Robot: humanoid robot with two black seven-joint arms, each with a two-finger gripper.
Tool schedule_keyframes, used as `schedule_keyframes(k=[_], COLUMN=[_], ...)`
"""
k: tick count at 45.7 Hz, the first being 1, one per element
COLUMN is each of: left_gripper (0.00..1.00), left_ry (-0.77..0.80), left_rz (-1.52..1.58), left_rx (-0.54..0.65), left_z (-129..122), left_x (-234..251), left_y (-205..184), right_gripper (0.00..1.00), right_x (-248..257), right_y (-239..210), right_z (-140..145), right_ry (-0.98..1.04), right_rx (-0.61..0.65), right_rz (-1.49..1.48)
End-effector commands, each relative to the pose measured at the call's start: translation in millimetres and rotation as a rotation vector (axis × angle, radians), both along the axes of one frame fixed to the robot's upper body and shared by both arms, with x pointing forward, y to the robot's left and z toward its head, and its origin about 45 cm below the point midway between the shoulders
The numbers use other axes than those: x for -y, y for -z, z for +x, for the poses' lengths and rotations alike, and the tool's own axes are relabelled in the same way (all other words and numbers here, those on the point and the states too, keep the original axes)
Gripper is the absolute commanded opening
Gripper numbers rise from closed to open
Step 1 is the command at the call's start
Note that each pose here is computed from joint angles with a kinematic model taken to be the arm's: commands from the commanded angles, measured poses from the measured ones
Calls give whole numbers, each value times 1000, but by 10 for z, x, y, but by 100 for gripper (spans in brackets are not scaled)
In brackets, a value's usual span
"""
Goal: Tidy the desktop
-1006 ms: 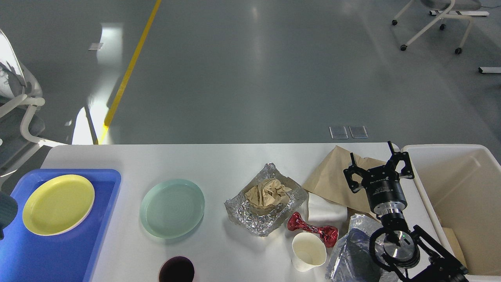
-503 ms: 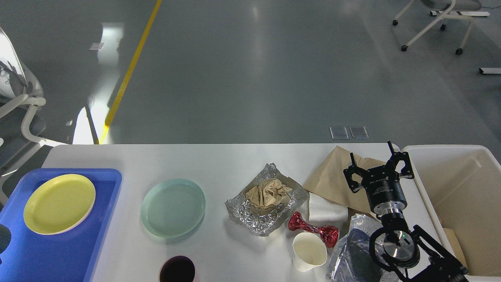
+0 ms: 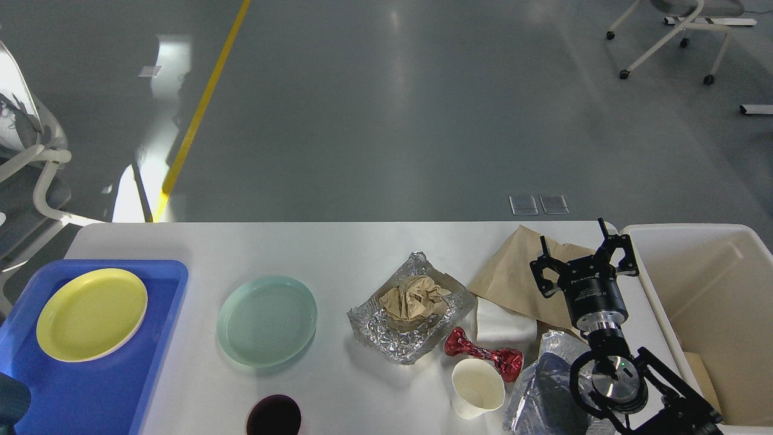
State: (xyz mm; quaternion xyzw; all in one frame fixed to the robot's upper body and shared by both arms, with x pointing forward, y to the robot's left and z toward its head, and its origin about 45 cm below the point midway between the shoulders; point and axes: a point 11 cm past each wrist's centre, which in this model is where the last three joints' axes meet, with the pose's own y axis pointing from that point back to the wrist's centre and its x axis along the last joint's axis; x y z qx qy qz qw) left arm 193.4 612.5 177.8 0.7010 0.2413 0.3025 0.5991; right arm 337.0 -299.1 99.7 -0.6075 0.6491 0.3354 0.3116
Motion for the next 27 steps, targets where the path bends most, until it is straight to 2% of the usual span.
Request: schedule_keyframes(k=[1, 9, 16, 22, 27], left_gripper=[3, 3, 9, 21, 46], left_ry=[-17, -24, -26, -30, -32], left_rz=[18, 20, 9, 0, -3], left_rx=[4, 3, 18, 39, 43], left_z=[-51, -71, -40, 2, 9], left_x=[-79, -99, -74, -54, -50], left_y=[21, 17, 24, 21, 21], right_gripper=[100, 100, 100, 100, 100], right_x=[0, -1, 1, 0, 1], right_y=[1, -4, 1, 1, 1], right_z=[-1, 4, -1, -1, -1], right_ry=[0, 0, 0, 0, 0], right_rx=[0, 1, 0, 0, 0], right_rz=[0, 0, 0, 0, 0])
